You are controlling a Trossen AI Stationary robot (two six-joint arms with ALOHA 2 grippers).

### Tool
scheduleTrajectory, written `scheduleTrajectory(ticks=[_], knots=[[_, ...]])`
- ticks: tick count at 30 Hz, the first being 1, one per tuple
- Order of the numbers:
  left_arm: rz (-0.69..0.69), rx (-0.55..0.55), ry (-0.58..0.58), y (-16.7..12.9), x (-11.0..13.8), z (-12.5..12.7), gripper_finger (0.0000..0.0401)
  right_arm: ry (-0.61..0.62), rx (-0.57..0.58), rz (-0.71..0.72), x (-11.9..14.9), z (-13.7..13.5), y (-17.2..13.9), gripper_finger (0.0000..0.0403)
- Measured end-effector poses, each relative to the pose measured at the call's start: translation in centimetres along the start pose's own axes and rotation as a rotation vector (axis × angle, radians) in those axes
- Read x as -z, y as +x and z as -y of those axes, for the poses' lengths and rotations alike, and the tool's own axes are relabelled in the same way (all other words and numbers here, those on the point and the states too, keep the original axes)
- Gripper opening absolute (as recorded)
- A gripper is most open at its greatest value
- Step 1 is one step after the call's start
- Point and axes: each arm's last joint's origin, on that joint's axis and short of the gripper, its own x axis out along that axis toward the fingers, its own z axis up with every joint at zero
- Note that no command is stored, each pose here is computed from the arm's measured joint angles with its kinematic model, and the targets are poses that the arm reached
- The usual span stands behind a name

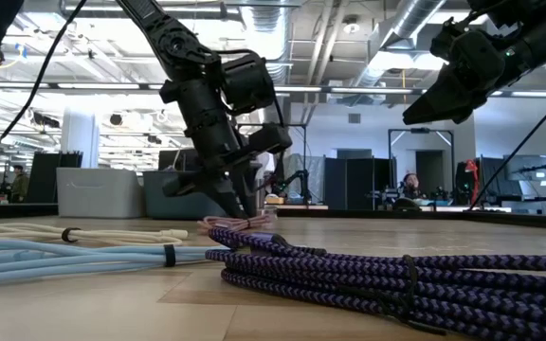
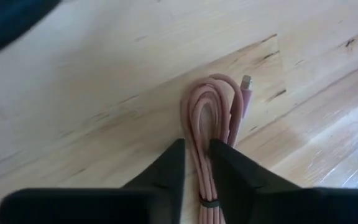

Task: Pick & Place USB Port
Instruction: Put the pink charger cable into the gray bin

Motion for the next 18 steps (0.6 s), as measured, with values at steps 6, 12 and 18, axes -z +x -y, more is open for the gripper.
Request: scheduleTrajectory(ticks=[6, 12, 18], knots=[[-0.014, 0.025, 0.032, 0.42, -0.05, 0.14, 0.001, -0.001, 0.001, -0.004, 0.04, 0.01, 0.0, 0.0118], [-0.019, 0.055, 0.065, 0.71, -0.11, 0.3, 0.0007, -0.002, 0.002, -0.007, 0.07, 0.02, -0.01, 0.0118], [-0.006, 0.091, 0.096, 0.69, -0.22, 0.57, 0.0006, -0.003, 0.002, -0.011, 0.11, 0.02, 0.0, 0.0118]])
